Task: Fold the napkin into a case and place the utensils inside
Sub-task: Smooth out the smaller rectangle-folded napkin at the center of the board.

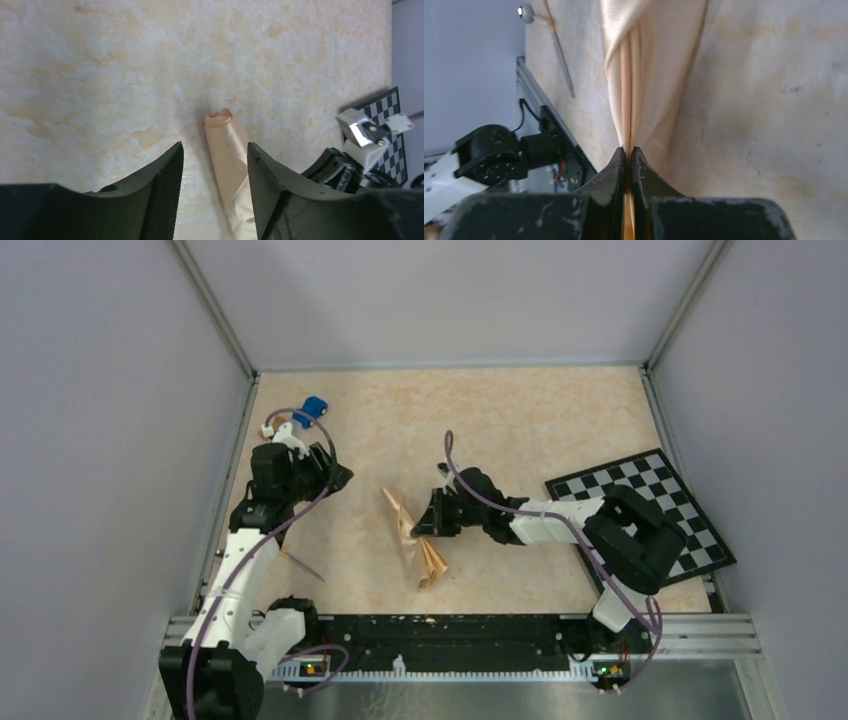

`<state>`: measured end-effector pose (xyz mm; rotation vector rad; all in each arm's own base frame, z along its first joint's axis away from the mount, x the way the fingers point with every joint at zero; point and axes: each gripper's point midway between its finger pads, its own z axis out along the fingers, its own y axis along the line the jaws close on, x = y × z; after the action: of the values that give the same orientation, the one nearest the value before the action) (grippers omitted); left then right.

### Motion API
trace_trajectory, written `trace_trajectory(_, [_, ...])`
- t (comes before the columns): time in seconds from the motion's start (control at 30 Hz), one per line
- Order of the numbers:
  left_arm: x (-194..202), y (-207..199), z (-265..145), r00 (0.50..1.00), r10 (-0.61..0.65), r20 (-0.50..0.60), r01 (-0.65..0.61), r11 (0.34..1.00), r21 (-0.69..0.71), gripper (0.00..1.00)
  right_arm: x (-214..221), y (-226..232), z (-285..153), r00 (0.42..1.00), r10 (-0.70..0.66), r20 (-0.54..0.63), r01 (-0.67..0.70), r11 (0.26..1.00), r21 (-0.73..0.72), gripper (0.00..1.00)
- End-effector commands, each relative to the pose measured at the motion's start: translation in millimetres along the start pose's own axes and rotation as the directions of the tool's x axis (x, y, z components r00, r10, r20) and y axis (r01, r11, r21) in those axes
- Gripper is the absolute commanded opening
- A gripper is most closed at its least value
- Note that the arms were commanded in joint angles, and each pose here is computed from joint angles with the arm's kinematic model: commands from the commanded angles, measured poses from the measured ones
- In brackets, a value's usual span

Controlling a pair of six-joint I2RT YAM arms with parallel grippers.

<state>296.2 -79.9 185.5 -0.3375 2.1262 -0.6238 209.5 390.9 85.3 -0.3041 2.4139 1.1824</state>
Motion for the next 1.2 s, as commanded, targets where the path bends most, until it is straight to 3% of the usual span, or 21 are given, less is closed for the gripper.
trace_trajectory(0.0, [-6, -14, -5, 1.0, 0.026, 0.01, -0.027, 0.997, 0.066, 0.55, -3, 48, -18, 0.969, 0.239, -0.069, -0.246, 0.885, -0.396, 0.0])
trace_trajectory(0.23, [-2, -20, -4, 1.0, 0.018, -0.017, -0.016, 0.994, 0.107, 0.53, -5, 10, -38, 0.928, 0.369, -0.058, -0.351, 0.808, -0.473, 0.0])
trace_trajectory(0.37, [10, -26, 3, 0.998, 0.008, -0.069, 0.004, 0.986, 0.164, 0.53, 1, -27, -51, 0.914, 0.404, -0.046, -0.38, 0.809, -0.448, 0.0])
trace_trajectory(0.47, [27, -41, 10, 0.99, 0.021, -0.137, 0.017, 0.962, 0.272, 0.54, 2, -58, -68, 0.914, 0.405, -0.022, -0.376, 0.826, -0.419, 0.14])
trace_trajectory(0.57, [51, -71, 23, 0.972, 0.067, -0.226, 0.031, 0.915, 0.402, 0.54, -5, -83, -88, 0.945, 0.326, -0.006, -0.302, 0.868, -0.394, 0.42])
trace_trajectory(0.63, [74, -93, 34, 0.948, 0.114, -0.298, 0.035, 0.892, 0.45, 0.53, 8, -112, -91, 0.949, 0.309, -0.054, -0.313, 0.922, -0.229, 0.47])
trace_trajectory(0.73, [100, -125, 51, 0.921, 0.157, -0.357, 0.051, 0.859, 0.509, 0.47, 6, -143, -109, 0.989, 0.143, -0.032, -0.14, 0.987, 0.076, 0.51])
trace_trajectory(0.8, [111, -141, 63, 0.914, 0.16, -0.371, 0.071, 0.84, 0.538, 0.44, 2, -144, -125, 0.995, 0.095, -0.024, -0.089, 0.982, 0.167, 0.51])
trace_trajectory(0.93, [131, -150, 96, 0.884, 0.15, -0.443, 0.129, 0.833, 0.539, 0.38, 14, -110, -128, 0.997, 0.018, -0.075, -0.005, 0.986, 0.167, 0.47])
trace_trajectory(1.07, [137, -153, 122, 0.878, 0.134, -0.459, 0.15, 0.835, 0.529, 0.34, 51, -65, -111, 0.988, -0.023, -0.156, 0.031, 0.998, 0.048, 0.34])
trace_trajectory(1.17, [139, -146, 145, 0.885, 0.125, -0.448, 0.131, 0.857, 0.498, 0.34, 77, -55, -103, 0.981, -0.016, -0.194, 0.018, 1.0, 0.01, 0.21])
